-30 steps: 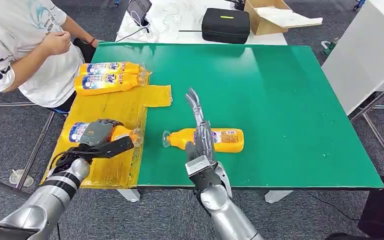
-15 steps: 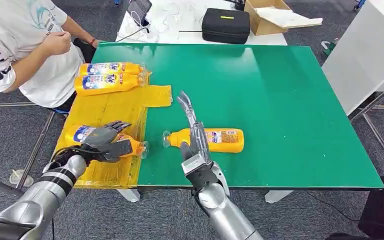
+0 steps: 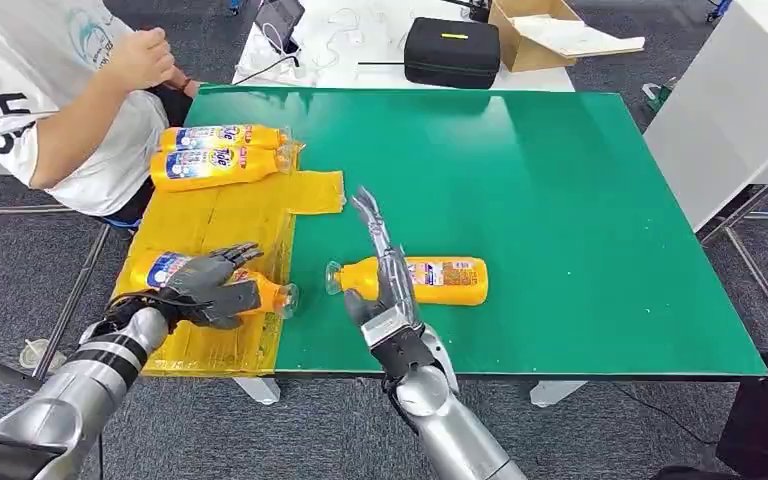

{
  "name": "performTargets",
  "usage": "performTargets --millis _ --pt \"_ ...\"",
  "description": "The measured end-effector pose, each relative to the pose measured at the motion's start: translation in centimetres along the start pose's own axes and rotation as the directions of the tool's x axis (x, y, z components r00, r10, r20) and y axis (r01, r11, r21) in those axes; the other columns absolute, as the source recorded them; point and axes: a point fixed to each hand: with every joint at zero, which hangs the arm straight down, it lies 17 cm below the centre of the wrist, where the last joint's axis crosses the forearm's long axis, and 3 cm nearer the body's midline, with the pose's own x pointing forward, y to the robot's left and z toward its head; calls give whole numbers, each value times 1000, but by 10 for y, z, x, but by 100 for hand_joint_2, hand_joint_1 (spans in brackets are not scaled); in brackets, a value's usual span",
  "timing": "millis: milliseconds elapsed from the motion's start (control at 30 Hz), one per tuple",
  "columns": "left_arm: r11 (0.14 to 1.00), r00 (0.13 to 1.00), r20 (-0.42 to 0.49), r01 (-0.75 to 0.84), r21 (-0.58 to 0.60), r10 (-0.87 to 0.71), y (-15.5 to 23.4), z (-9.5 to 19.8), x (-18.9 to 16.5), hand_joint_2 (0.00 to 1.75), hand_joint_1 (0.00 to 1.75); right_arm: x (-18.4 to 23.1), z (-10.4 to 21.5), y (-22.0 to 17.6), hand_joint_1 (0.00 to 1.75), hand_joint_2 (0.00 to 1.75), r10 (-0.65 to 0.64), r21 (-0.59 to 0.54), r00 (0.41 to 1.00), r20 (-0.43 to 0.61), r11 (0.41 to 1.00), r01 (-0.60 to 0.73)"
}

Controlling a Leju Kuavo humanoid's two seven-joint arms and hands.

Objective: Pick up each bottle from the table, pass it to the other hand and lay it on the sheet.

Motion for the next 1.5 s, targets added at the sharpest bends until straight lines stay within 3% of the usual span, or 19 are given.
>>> performTargets --millis 200,400,467,533,700,800,933,1200,1233,1500 --pt "983 981 79 -181 37 178 6 0 17 0 0 -3 2 3 0 175 2 11 1000 -3 1000 -2" --pt "820 866 282 -488 299 413 43 0 44 0 0 -36 4 6 0 175 165 86 980 -115 984 -156" --pt "705 806 369 -588 397 464 62 6 48 0 0 -60 6 9 0 175 266 167 945 -191 957 -235" --pt "520 718 484 -696 496 500 97 22 45 0 0 -96 18 6 0 175 392 274 877 -279 907 -318" --pt "136 592 665 -784 605 455 152 75 20 0 0 -165 50 -21 0 175 611 476 699 -373 772 -421" --pt "0 567 709 -781 625 419 165 102 4 0 0 -191 65 -45 0 175 688 541 606 -399 710 -451" --pt "-81 568 719 -760 645 400 167 121 -11 0 0 -210 78 -77 0 175 733 570 531 -426 673 -472" --pt "-120 575 716 -741 661 396 165 127 -16 0 0 -223 93 -99 0 175 763 605 471 -443 642 -471" --pt "-118 580 711 -736 667 398 164 127 -17 175 0 -225 94 -101 0 175 763 610 468 -445 641 -466" --pt "-109 591 694 -724 681 411 158 125 -18 175 0 -233 99 -111 0 175 773 640 449 -449 629 -442"
